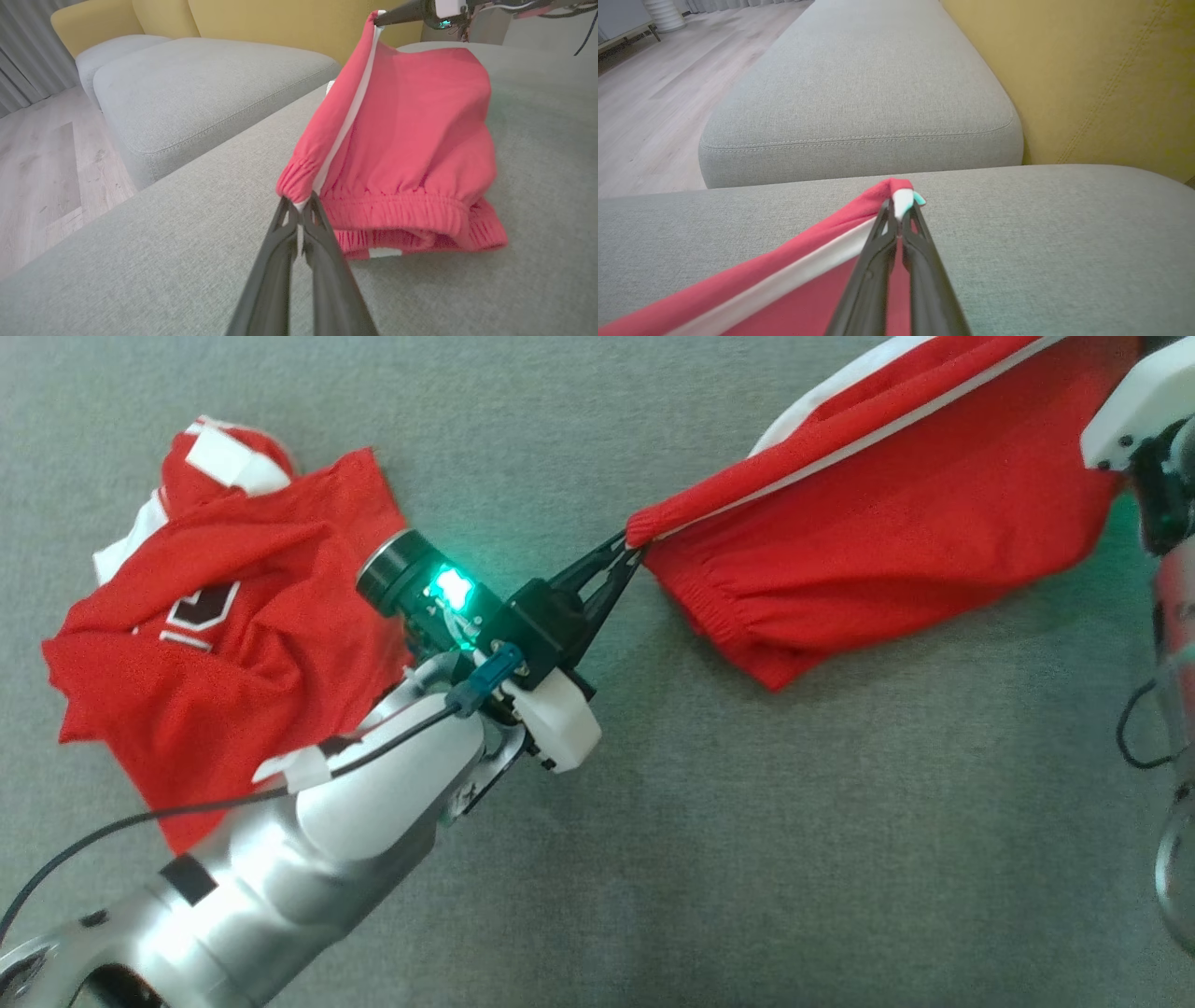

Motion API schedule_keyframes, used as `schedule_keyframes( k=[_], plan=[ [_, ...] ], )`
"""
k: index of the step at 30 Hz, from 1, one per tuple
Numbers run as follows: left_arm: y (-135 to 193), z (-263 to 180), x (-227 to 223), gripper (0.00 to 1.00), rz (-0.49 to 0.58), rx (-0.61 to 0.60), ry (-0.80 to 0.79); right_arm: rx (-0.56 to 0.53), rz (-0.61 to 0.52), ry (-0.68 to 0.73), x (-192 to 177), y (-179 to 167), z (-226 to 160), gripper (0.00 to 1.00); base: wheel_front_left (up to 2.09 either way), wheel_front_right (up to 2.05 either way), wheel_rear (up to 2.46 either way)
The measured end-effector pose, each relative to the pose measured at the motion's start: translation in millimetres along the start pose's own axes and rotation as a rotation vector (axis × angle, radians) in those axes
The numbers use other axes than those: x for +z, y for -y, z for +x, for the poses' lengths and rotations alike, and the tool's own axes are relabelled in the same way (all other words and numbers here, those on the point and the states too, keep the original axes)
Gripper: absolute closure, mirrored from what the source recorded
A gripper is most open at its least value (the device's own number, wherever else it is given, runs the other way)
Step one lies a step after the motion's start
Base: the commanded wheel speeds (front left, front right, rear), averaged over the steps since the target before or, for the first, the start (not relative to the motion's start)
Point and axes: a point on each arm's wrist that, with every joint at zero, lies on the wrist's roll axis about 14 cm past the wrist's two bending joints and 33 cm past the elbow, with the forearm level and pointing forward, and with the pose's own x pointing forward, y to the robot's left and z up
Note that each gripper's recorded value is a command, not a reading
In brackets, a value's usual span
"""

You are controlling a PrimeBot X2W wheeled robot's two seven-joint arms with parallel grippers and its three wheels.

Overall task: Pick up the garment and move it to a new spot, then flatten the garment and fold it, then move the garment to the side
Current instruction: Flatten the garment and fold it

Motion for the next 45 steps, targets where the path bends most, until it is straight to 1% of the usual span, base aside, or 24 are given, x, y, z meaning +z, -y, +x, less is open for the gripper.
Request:
schedule_keyframes(
  k=[1,2,3,4,5,9,13,17,20,22,24,25,26,28,29,35,37,41,45],
  plan=[
    [-2,0,-2,1.00,-0.002,0.004,-0.005,0.004,0.003,-0.006,-2,-2,3,0.88,0.00,0.00,0.00],
    [-3,1,-5,1.00,-0.004,0.008,-0.013,0.005,0.006,-0.016,-5,-3,7,0.00,0.00,0.00,0.00],
    [-5,1,-8,0.86,-0.006,0.011,-0.027,0.010,0.012,-0.025,-7,-5,10,0.00,0.00,0.00,0.00],
    [-6,1,-13,0.45,-0.009,0.016,-0.044,0.014,0.017,-0.030,-8,-8,12,0.00,0.00,0.00,0.00],
    [-7,0,-15,0.01,-0.011,0.022,-0.052,0.017,0.023,-0.029,-7,-10,14,0.00,0.00,0.00,0.00],
    [-14,0,-19,0.00,-0.005,0.057,-0.064,-0.002,0.061,0.035,12,-1,15,0.00,0.00,0.00,0.00],
    [-25,-2,-2,0.00,0.007,0.108,-0.006,-0.030,0.087,0.123,36,14,5,0.00,0.00,0.00,0.00],
    [-43,-9,24,0.00,-0.011,0.193,0.074,-0.032,0.099,0.237,65,18,-13,0.00,0.00,0.00,0.00],
    [-54,-20,42,0.00,-0.026,0.260,0.138,-0.012,0.081,0.330,87,14,-32,0.00,0.00,0.00,0.00],
    [-57,-24,47,0.00,-0.038,0.284,0.158,-0.003,0.084,0.351,90,12,-40,0.00,0.00,0.00,0.00],
    [-60,-34,54,0.00,-0.056,0.321,0.189,0.017,0.075,0.383,92,8,-55,0.00,0.00,0.00,0.00],
    [-62,-44,59,0.00,-0.068,0.358,0.214,0.036,0.074,0.406,89,6,-73,0.00,0.00,0.00,0.00],
    [-62,-44,59,0.00,-0.068,0.358,0.214,0.036,0.074,0.406,89,6,-73,0.00,0.00,0.00,0.00],
    [-61,-54,62,0.00,-0.089,0.387,0.231,0.053,0.081,0.428,83,4,-91,0.00,0.00,0.00,0.00],
    [-58,-64,62,0.00,-0.114,0.409,0.239,0.066,0.078,0.436,74,3,-110,0.00,0.00,0.00,0.00],
    [-37,-93,52,0.00,-0.166,0.446,0.238,0.066,0.075,0.432,33,7,-166,0.00,0.00,0.00,0.00],
    [-27,-100,47,0.00,-0.184,0.446,0.236,0.054,0.113,0.430,19,7,-182,0.00,0.00,0.00,0.00],
    [-17,-117,37,0.00,-0.230,0.477,0.228,0.054,0.147,0.404,-13,-6,-212,0.00,0.00,0.00,0.00],
    [-6,-128,28,0.00,-0.241,0.493,0.222,0.036,0.164,0.370,-41,-15,-237,0.00,0.00,0.00,0.00]
  ],
)
